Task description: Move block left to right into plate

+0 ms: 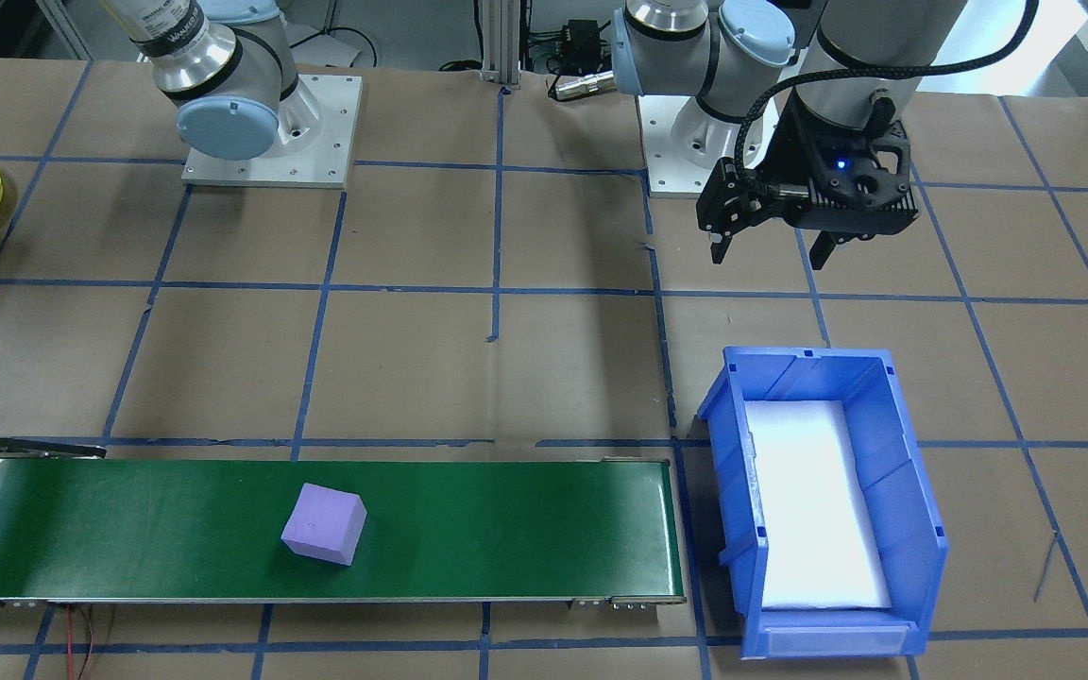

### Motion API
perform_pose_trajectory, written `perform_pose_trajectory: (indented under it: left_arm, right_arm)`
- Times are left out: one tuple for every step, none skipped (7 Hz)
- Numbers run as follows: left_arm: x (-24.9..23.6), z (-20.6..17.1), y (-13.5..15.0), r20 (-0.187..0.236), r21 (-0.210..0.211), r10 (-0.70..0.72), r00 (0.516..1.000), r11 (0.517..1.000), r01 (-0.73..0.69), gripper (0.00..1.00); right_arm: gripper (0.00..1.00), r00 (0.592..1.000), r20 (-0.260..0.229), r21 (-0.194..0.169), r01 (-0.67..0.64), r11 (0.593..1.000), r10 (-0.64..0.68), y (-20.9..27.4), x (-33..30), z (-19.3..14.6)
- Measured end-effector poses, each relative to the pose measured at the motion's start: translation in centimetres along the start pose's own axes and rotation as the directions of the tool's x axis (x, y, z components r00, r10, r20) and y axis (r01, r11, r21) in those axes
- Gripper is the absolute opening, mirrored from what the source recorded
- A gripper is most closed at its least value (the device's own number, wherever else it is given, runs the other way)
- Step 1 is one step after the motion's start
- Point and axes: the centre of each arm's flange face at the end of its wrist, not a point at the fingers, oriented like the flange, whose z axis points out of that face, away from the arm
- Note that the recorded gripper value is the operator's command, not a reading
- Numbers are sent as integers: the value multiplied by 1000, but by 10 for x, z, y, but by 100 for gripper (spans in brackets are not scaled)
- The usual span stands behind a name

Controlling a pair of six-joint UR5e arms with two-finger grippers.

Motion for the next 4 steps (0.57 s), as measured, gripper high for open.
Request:
perform_pose_trajectory:
  left_arm:
    - [-4, -1, 0, 17, 2, 48, 999, 999, -48, 100]
    - [-8, -3, 0, 43, 3, 92, 995, 996, -93, 100]
    - [-10, -5, 1, 54, 6, 112, 992, 994, -112, 100]
    - [-11, -6, 1, 55, 9, 122, 991, 992, -123, 100]
  right_arm:
    - [99, 1000, -12, 4, 5, 1000, -5, -3, 0, -3]
    - [99, 999, -44, 7, 31, 1000, -30, -18, -3, -13]
    - [99, 992, -93, 7, 87, 996, -86, -56, -10, -35]
    - [99, 980, -137, 13, 150, 989, -147, -110, -27, -65]
